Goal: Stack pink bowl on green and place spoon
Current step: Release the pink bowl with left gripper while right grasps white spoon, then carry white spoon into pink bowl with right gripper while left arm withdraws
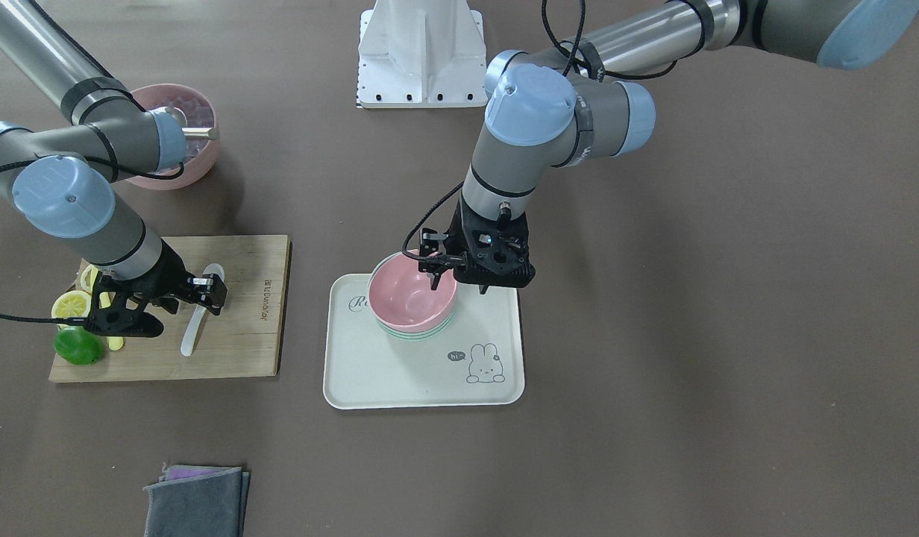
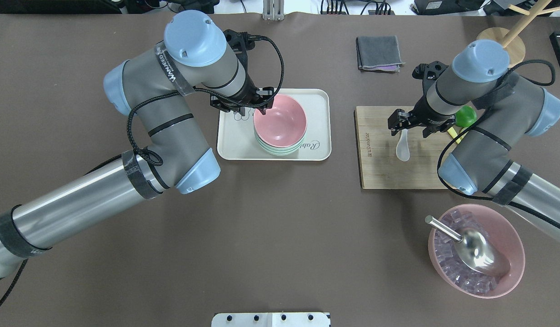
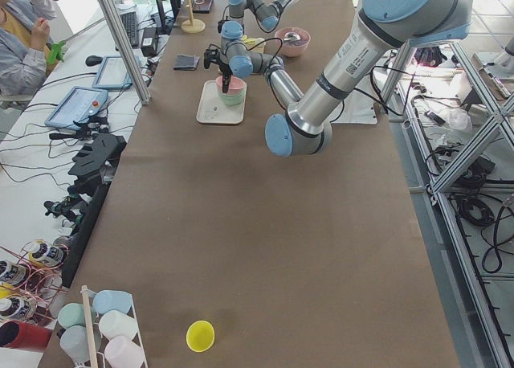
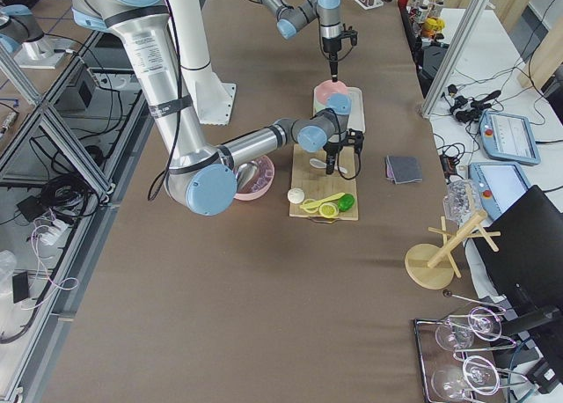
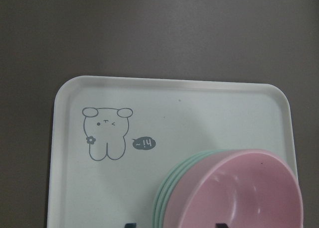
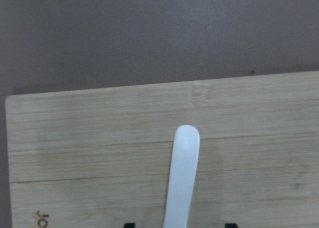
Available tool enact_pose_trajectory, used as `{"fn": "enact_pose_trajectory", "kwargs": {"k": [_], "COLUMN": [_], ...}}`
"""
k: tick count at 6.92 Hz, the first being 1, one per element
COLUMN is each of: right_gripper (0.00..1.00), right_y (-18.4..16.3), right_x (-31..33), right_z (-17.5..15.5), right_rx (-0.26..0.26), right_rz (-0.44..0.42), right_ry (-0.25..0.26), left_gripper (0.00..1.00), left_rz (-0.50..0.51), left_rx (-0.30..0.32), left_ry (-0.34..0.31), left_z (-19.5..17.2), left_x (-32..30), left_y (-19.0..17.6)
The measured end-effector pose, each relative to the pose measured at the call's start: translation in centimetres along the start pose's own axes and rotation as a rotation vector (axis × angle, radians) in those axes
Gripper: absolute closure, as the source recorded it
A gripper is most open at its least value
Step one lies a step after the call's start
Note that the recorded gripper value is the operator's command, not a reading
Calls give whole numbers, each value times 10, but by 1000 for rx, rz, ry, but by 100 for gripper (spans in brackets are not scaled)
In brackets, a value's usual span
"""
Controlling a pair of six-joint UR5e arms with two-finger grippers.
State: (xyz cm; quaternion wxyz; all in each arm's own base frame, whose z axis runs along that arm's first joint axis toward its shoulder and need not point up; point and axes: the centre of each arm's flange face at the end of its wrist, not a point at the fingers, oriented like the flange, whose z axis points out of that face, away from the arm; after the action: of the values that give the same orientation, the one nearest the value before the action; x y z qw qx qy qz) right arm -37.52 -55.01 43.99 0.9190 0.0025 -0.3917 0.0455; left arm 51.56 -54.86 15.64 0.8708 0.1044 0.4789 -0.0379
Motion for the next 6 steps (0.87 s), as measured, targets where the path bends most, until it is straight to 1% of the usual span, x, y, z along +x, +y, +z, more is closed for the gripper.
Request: {"fn": "enact_pose_trajectory", "kwargs": {"k": [2,3,4,5,6], "right_gripper": [100,100,100,100,100], "right_y": [1,0,-4,-9,-13], "right_x": [-2,-8,-25,-57,-107], "right_z": [3,-1,-16,-39,-66], "right_rx": [-2,7,24,44,61], "right_rz": [0,-9,-14,1,51], "right_ry": [-5,-22,-53,-92,-124], "left_gripper": [3,3,3,3,3], "left_rz": [-5,-7,11,64,126], "left_rx": [22,36,46,53,48], "left_ry": [-19,-26,-25,-26,-31], "left_z": [2,0,-9,-20,-34], "left_x": [-12,-22,-41,-69,-108], "left_y": [-3,-5,-2,4,8]}}
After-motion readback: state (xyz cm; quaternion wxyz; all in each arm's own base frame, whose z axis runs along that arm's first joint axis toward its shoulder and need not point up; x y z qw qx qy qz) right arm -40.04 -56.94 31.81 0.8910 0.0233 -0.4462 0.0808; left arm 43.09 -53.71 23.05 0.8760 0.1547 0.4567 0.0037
